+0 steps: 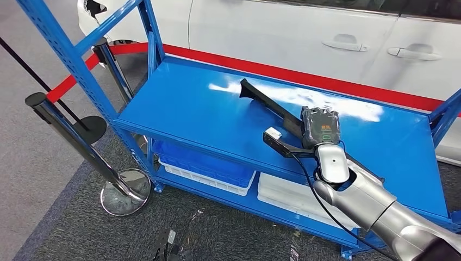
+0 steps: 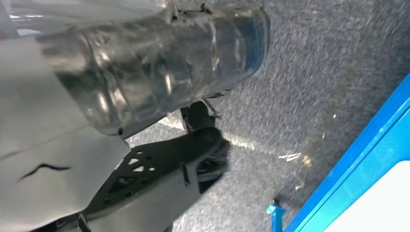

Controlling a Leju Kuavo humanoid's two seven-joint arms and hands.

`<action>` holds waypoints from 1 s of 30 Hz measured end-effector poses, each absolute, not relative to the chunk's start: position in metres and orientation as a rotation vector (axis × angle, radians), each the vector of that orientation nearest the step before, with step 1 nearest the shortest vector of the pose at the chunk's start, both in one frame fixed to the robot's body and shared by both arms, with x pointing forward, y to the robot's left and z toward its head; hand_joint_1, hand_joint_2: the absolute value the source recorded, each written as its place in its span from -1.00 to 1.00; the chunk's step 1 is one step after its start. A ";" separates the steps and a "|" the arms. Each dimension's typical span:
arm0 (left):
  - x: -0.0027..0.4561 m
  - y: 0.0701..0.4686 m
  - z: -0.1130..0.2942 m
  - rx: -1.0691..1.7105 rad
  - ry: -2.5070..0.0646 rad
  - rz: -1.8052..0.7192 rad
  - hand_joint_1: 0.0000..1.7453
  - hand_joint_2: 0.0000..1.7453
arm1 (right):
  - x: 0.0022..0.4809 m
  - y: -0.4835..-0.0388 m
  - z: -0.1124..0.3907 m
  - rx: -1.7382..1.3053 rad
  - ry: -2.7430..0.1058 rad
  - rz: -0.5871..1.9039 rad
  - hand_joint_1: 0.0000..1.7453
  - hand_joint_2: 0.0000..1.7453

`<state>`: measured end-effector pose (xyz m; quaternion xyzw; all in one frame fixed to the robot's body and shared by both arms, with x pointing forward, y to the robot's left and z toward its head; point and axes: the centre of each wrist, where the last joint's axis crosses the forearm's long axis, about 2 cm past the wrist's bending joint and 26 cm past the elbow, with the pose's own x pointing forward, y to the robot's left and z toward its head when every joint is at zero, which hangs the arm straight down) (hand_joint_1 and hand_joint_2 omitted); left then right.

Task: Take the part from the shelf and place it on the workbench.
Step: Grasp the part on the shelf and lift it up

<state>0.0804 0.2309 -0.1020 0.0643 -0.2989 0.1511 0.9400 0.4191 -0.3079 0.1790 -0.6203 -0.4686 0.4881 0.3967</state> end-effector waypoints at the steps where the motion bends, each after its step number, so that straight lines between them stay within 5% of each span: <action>1: 0.080 0.231 -0.102 0.142 -0.614 0.303 -1.00 -1.00 | 0.418 -0.307 0.181 -1.587 -1.224 1.221 0.98 1.00; 30: 0.070 0.250 -0.105 0.313 -0.688 0.161 -1.00 -1.00 | 0.290 -0.269 0.301 -1.957 -2.214 0.557 0.94 1.00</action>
